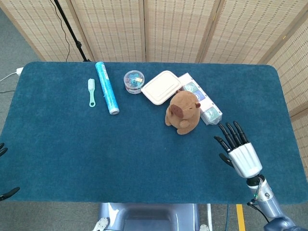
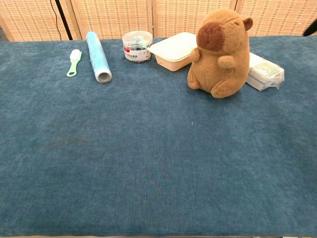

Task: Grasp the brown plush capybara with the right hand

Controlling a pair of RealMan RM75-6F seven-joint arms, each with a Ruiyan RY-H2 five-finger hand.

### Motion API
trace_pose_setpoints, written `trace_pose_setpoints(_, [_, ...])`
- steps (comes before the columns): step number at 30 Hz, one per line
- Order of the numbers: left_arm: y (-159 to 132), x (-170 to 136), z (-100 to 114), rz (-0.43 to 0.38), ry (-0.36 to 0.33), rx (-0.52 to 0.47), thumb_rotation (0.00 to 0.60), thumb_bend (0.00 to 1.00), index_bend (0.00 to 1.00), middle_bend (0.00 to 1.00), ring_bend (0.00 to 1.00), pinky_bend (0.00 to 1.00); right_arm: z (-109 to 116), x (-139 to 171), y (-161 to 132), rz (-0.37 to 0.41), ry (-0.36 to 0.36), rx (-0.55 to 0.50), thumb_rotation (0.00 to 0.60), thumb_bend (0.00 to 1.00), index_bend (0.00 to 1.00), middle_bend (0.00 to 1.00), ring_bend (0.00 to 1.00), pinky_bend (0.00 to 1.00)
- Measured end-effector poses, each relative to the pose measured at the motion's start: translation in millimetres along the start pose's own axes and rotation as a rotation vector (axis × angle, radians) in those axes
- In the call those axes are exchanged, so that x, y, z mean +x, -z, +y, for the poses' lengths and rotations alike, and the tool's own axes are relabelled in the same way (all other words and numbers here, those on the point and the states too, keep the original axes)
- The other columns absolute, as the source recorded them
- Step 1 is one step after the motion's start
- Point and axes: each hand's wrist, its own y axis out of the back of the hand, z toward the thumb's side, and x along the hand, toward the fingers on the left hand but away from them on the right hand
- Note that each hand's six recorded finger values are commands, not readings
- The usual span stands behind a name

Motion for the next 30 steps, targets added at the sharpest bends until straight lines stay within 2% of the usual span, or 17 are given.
trace_pose_setpoints(11, [0.7,2.9,-0.1,0.007,0.002,0.004,0.600,0.00,0.00,0.00,0.00,0.00,-31.1,-46.9,-32.1,0.062,-0.018,0.053,0.600,0.00,0.31,0.00,0.00,0.03])
trace_pose_setpoints(13, [0.9,3.0,0.2,0.008,0.002,0.003,0.600,0.00,0.00,0.00,0.00,0.00,-35.3,-54.7,-37.3,0.067,-0.015,0.064,0.600,0.03,0.31,0.00,0.00,0.03])
trace_pose_setpoints(17, [1.7,3.2,0.9,0.010,0.001,0.001,0.600,0.00,0.00,0.00,0.00,0.00,-41.6,-65.5,-42.3,0.069,-0.007,0.089,0.600,0.17,0.33,0.00,0.00,0.04])
trace_pose_setpoints(26, [4.7,3.2,4.7,0.013,-0.006,-0.010,0.600,0.00,0.00,0.00,0.00,0.00,-54.6,-80.0,-47.2,0.084,0.002,0.135,0.600,0.24,0.36,0.00,0.00,0.05])
trace_pose_setpoints(30, [5.0,3.2,5.3,0.012,-0.007,-0.013,0.600,0.00,0.00,0.00,0.00,0.00,-61.6,-85.8,-51.4,0.096,0.006,0.147,0.600,0.33,0.38,0.00,0.00,0.06])
